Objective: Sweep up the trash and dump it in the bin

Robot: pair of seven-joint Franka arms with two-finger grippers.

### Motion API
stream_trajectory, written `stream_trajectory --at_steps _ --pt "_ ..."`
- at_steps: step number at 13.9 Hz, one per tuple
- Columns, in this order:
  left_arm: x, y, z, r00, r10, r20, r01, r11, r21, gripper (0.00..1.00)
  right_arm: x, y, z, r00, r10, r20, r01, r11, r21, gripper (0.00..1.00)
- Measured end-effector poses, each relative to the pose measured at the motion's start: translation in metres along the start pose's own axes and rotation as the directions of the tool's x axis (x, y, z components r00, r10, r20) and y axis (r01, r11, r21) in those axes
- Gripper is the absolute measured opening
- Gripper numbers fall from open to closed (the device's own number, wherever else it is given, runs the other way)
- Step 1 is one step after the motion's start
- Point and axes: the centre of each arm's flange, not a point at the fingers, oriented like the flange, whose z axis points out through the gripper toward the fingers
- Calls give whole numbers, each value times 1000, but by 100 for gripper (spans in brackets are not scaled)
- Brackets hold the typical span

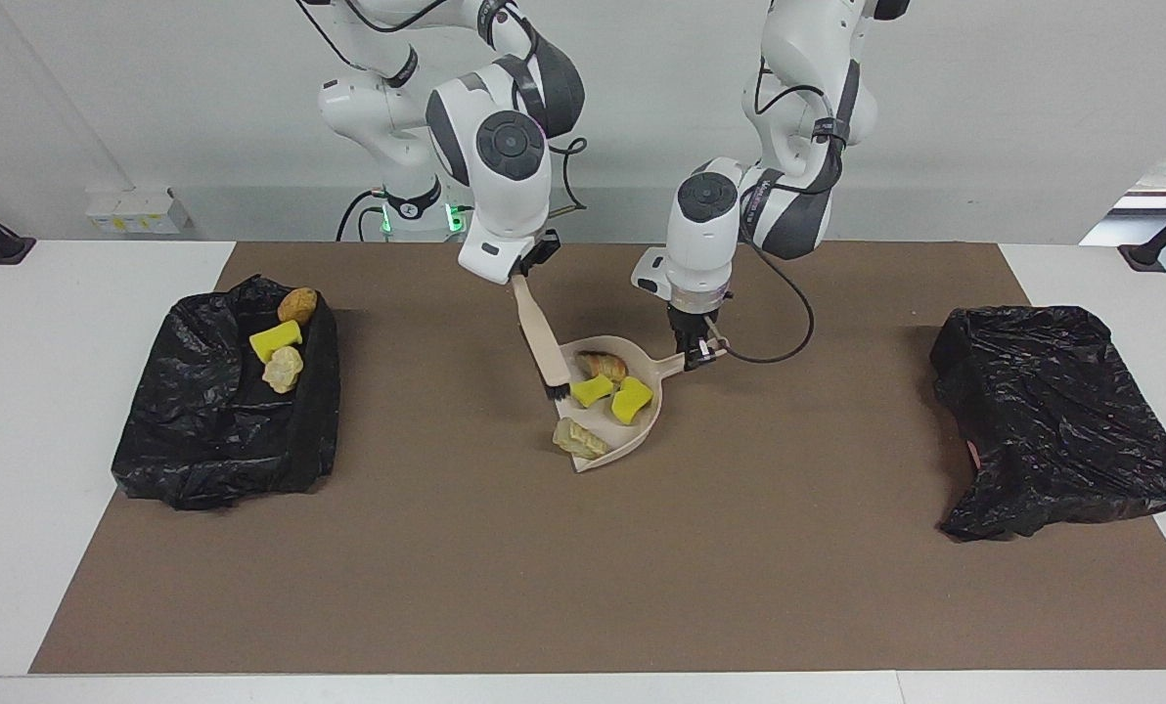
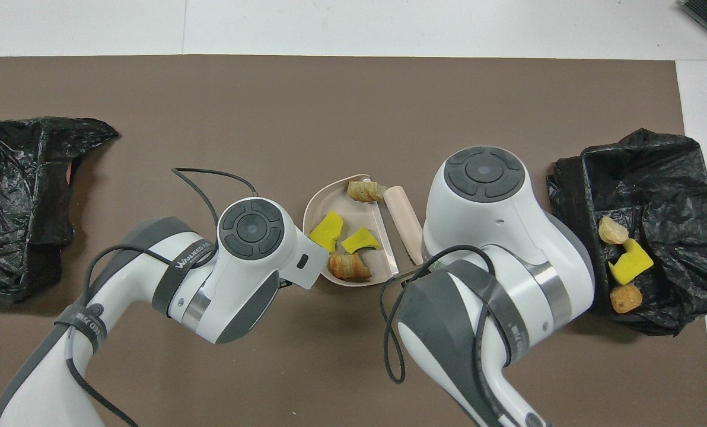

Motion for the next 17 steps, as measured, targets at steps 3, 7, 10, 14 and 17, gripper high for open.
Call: stream_trajectory --at_steps 3,7,10,14,17 --pt "0 0 0 1000 1 -1 -1 1000 1 31 20 25 1 996 17 -88 -24 997 -79 26" --pt "0 0 0 1000 2 -1 -2 1000 1 31 39 81 9 992 47 -120 -56 996 -70 26" --pt "0 0 0 1000 4 -2 -4 1000 2 31 47 85 18 993 38 -115 -45 997 -57 26" --pt "0 0 0 1000 6 -3 -6 1000 3 31 52 43 37 996 -37 -77 37 999 1 26" --pt "0 -1 0 999 48 -10 -47 999 10 31 38 -16 42 994 -105 -19 106 994 35 26"
